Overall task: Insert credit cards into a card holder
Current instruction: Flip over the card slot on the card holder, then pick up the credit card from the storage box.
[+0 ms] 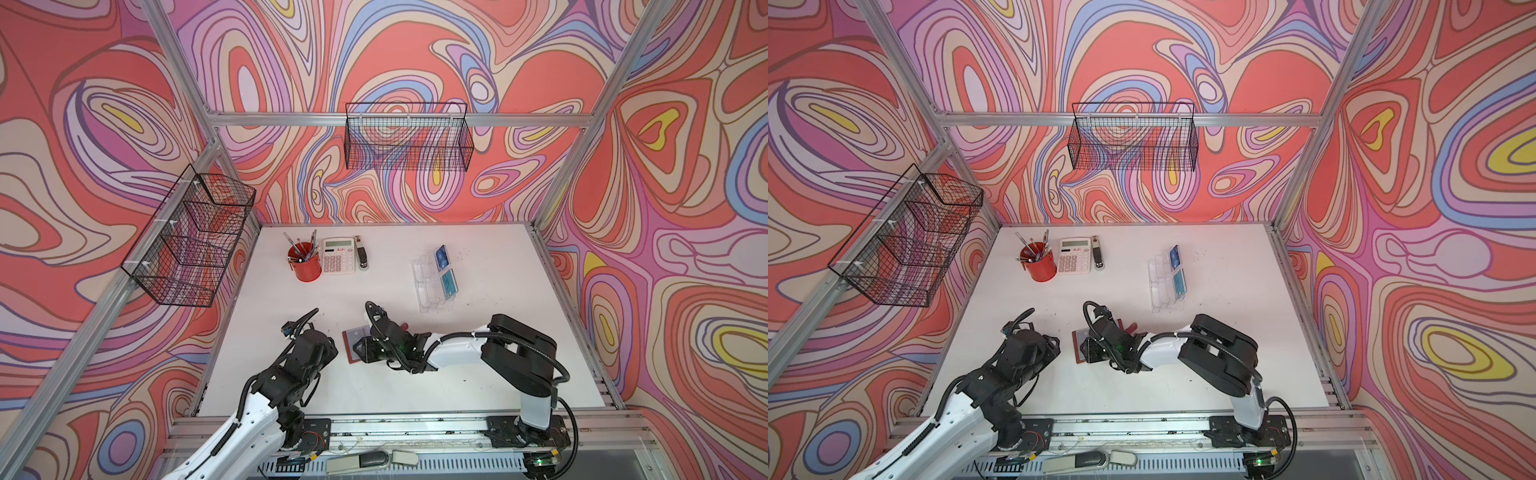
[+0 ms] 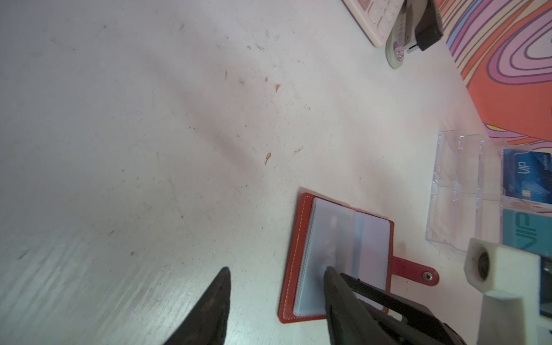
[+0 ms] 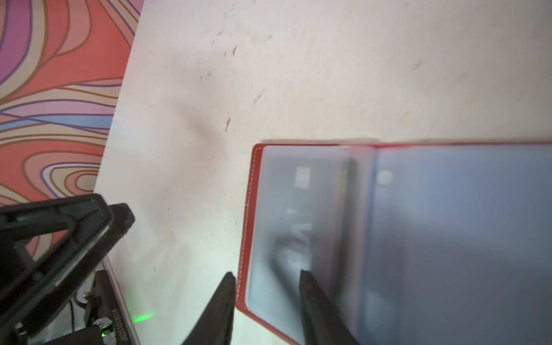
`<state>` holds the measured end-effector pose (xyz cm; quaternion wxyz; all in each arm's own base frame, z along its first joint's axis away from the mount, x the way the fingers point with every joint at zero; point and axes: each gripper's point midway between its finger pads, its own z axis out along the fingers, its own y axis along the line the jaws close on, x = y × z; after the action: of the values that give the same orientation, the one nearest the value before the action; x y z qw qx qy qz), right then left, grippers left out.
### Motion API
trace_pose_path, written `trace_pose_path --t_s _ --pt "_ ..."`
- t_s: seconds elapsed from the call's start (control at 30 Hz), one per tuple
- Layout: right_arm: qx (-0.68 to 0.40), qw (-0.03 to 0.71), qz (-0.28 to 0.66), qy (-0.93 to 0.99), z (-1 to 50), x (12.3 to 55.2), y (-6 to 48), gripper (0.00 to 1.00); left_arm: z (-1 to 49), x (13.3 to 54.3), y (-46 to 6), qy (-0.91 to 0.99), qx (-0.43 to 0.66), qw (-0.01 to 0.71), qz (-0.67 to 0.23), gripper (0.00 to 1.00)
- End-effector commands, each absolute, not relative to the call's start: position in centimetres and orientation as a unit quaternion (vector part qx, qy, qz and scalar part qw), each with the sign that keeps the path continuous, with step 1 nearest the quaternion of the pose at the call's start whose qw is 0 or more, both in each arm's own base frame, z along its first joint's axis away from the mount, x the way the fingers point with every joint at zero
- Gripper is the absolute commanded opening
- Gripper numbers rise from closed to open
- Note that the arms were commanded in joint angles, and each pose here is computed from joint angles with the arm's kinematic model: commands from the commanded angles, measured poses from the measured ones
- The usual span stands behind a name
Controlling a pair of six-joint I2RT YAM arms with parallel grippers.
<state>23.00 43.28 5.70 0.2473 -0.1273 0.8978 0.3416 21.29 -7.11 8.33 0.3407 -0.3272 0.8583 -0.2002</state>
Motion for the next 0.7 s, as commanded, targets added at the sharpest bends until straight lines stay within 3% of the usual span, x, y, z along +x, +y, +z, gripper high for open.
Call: trace_pose_path --t_s 0.0,0.1,0.2,0.33,0.5,0.67 --pt "-0.130 0.322 0.298 0.889 12.3 25.2 39.6 0.38 9.7 21.7 -6.8 0.859 -0.296 0.370 -0.196 0.68" --pt "-0.104 0.350 0.272 0.890 17.0 28.0 34.7 0.38 11.9 22.1 -6.8 0.869 -0.237 0.396 -0.176 0.80" --pt "-0.061 0.385 0.237 0.890 21.0 31.0 28.4 0.41 13.2 22.0 -5.7 0.887 -0.202 0.398 -0.117 0.85" --pt "-0.003 0.445 0.161 0.881 25.2 33.6 20.6 0.53 14.1 22.1 -3.3 0.899 -0.188 0.394 -0.016 0.93" --pt "0.039 0.442 0.126 0.887 25.8 35.9 15.9 0.51 13.6 22.4 -1.8 0.907 -0.162 0.384 0.061 0.97" --pt "0.064 0.390 0.159 0.905 23.0 38.1 14.7 0.47 13.0 23.1 -3.7 0.914 -0.132 0.383 0.021 0.97"
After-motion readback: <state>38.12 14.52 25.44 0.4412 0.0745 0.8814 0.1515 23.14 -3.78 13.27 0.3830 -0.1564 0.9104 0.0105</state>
